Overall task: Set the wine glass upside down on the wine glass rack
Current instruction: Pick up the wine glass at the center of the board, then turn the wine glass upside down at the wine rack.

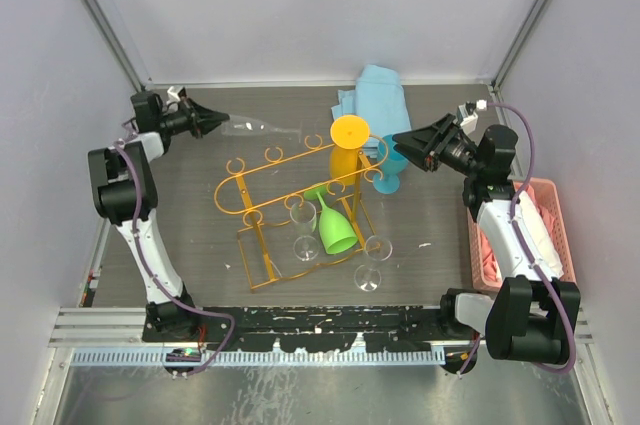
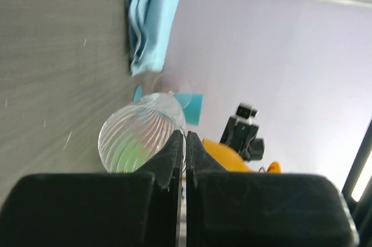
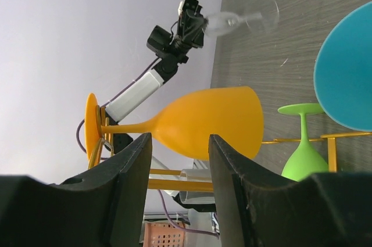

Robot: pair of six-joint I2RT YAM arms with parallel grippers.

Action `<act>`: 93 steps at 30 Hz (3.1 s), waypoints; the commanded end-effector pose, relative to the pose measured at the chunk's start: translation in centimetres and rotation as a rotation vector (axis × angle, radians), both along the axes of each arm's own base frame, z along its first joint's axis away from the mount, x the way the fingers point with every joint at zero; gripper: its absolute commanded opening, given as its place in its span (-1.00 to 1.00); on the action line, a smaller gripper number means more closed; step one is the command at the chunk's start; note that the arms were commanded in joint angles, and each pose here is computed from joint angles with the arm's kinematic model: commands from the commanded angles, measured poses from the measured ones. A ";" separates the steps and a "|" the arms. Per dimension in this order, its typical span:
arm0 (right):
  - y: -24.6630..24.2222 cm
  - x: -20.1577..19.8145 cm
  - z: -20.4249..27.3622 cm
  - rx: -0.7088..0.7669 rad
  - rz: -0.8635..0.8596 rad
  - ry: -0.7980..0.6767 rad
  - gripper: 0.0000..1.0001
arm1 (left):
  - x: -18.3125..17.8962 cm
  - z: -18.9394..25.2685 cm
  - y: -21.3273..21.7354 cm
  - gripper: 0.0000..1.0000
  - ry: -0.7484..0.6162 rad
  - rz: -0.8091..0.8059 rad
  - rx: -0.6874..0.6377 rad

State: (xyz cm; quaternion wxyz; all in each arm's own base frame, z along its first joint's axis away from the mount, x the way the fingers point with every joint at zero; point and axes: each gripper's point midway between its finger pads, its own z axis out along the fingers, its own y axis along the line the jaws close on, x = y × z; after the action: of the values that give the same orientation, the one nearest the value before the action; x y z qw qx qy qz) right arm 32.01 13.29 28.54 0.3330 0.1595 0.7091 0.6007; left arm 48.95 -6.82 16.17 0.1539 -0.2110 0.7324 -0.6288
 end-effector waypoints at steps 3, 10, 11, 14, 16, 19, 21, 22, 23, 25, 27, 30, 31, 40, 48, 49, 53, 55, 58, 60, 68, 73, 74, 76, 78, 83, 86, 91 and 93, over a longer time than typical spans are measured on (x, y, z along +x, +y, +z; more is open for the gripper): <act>-0.4 0.4 2.4 -0.046 -0.020 -0.075 -0.01 | 5.1 8.7 1.9 -0.99 -0.273 0.176 -0.231; -0.5 0.7 2.0 -0.061 -0.030 -0.055 0.00 | 5.6 9.2 1.5 -0.99 -0.299 0.190 -0.235; -0.6 0.8 2.0 -0.061 -0.032 -0.053 0.00 | 5.7 9.8 1.6 -0.99 -0.313 0.197 -0.246; -0.6 1.0 2.0 -0.060 -0.037 -0.049 0.00 | 5.7 11.7 1.6 -1.00 -0.358 0.207 -0.256; -0.7 1.1 2.0 -0.060 -0.040 -0.049 0.00 | 5.7 13.5 1.7 -1.00 -0.402 0.229 -0.280; -0.7 1.3 2.2 -0.060 -0.039 -0.050 0.00 | 5.7 16.0 1.4 -0.99 -0.452 0.246 -0.303; -0.7 1.5 2.3 -0.060 -0.039 -0.050 0.00 | 5.5 18.0 1.0 -0.99 -0.493 0.254 -0.322; -0.7 1.5 2.4 -0.060 -0.040 -0.052 0.00 | 5.4 18.8 0.7 -1.00 -0.506 0.255 -0.329; -0.7 1.6 2.5 -0.060 -0.041 -0.054 0.00 | 5.3 19.7 0.5 -1.00 -0.525 0.258 -0.335; -0.7 1.8 3.0 -0.061 -0.044 -0.064 0.00 | 5.3 21.2 0.2 -0.99 -0.557 0.276 -0.347; -0.8 1.9 3.4 -0.064 -0.047 -0.071 0.00 | 5.4 22.5 0.2 -1.00 -0.576 0.296 -0.346; -0.9 2.1 3.5 -0.072 -0.052 -0.068 0.00 | 4.6 25.1 -0.3 -0.99 -0.621 0.300 -0.376; -0.9 2.2 3.5 -0.074 -0.055 -0.070 0.00 | 4.2 25.9 -0.6 -1.00 -0.636 0.294 -0.385; -1.5 3.6 5.0 -0.132 -0.092 -0.106 0.00 | -0.4 33.7 -2.5 -1.00 -0.795 0.260 -0.500; -2.1 5.7 8.5 -0.154 -0.133 -0.177 0.00 | -6.4 38.0 -5.3 -1.00 -0.898 0.149 -0.579; -2.2 6.0 9.2 -0.155 -0.135 -0.186 0.00 | -7.3 38.5 -5.8 -0.99 -0.910 0.131 -0.590; -2.4 6.9 12.4 -0.156 -0.152 -0.245 0.01 | -10.8 40.1 -6.8 -0.99 -0.950 0.065 -0.576; -2.4 7.1 14.1 -0.136 -0.156 -0.272 0.01 | -11.9 40.5 -6.9 -0.99 -0.948 0.055 -0.578; -2.0 7.0 17.0 -0.083 -0.136 -0.324 0.02 | -13.4 40.9 -7.2 -1.00 -0.937 0.034 -0.583; -1.4 6.7 18.7 -0.045 -0.110 -0.363 0.02 | -14.6 41.2 -7.6 -0.99 -0.947 0.007 -0.573; 2.9 3.4 24.9 0.157 0.110 -0.515 0.04 | -17.2 41.9 -8.6 -0.99 -0.927 -0.029 -0.606; 6.4 -0.5 28.7 0.264 0.297 -0.624 0.05 | -18.1 42.4 -8.9 -1.00 -0.925 -0.041 -0.626; 6.8 -1.3 29.3 0.285 0.328 -0.652 0.05 | -18.2 42.4 -9.0 -0.99 -0.924 -0.044 -0.628; 7.3 -2.6 30.3 0.328 0.373 -0.688 0.05 | -18.4 42.4 -9.0 -0.99 -0.919 -0.040 -0.637; 7.3 -3.5 31.0 0.386 0.400 -0.714 0.05 | -18.5 42.4 -9.0 -0.99 -0.914 -0.036 -0.646; 7.0 -5.8 32.6 0.580 0.513 -0.758 0.05 | -18.8 42.7 -9.1 -0.99 -0.909 -0.034 -0.665; 6.8 -6.3 32.9 0.656 0.561 -0.756 0.05 | -19.1 42.9 -9.2 -0.99 -0.908 -0.036 -0.678; 7.8 -6.0 32.7 0.633 0.556 -0.746 0.05 | -19.9 43.3 -9.5 -0.99 -0.914 -0.047 -0.690; 8.0 -6.0 32.8 0.635 0.559 -0.745 0.04 | -20.1 43.4 -9.5 -1.00 -0.916 -0.046 -0.695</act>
State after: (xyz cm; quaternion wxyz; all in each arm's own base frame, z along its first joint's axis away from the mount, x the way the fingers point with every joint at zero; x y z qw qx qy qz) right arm 29.73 22.00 58.74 0.3221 -0.1253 0.3871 0.8548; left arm 33.07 -16.86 56.68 0.3740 0.0355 0.3824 -0.8442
